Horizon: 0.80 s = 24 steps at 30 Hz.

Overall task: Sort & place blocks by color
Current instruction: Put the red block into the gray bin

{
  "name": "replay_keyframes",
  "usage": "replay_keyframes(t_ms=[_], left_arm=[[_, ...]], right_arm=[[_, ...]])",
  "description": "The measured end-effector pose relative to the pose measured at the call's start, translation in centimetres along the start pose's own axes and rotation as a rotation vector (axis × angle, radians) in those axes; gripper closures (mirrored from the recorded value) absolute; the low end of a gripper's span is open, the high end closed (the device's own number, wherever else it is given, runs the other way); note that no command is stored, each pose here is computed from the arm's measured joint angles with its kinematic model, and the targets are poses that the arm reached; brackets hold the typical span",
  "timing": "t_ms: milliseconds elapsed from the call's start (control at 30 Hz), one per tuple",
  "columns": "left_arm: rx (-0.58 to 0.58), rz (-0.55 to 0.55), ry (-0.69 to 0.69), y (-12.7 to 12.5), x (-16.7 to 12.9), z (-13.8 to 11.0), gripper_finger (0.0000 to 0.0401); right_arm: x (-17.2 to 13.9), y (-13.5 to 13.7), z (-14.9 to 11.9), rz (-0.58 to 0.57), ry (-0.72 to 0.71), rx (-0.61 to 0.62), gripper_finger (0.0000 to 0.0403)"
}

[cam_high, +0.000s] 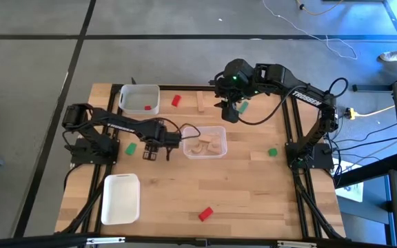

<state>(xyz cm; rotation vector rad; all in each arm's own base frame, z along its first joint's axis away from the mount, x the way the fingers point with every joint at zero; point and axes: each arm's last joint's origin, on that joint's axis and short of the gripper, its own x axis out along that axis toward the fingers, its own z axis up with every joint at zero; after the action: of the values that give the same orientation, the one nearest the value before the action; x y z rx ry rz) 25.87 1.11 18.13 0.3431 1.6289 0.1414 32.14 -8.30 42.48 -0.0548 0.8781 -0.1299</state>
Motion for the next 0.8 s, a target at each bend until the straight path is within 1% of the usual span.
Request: replay_keyframes(t_ms=[133, 200, 367, 667, 733, 800], left_arm=[[0.045, -0.126, -0.029, -0.5, 1.8, -0.5, 0.0219], [0.075, -0.150, -0.035, -0.7, 2.2, -0.6, 0.0219], [0.140, -0.135, -0.046, -0.5, 2.0, -0.5, 0.0219], [0.304, -0.096, -0.147, -0.3, 1.8, 0.5, 0.0219], [0.315, -0.092, -0.156, 0.0, 1.9, 0.6, 0.0219], [0.302, -0.094, -0.151, 0.4, 2.0, 0.5, 0.0219]], right_arm=[[0.0, 0.0, 0.0, 0.000, 0.001, -0.001, 0.0233], [0.0, 0.0, 0.0, 0.000, 0.001, -0.001, 0.0233], [0.0, 0.0, 0.0, 0.000, 0.001, -0.002, 0.0233], [0.0, 0.0, 0.0, 0.000, 0.001, -0.002, 0.0233], [0.0, 0.0, 0.0, 0.000, 0.001, -0.002, 0.0233], [0.0, 0.0, 0.0, 0.000, 0.001, -0.002, 0.0233]])
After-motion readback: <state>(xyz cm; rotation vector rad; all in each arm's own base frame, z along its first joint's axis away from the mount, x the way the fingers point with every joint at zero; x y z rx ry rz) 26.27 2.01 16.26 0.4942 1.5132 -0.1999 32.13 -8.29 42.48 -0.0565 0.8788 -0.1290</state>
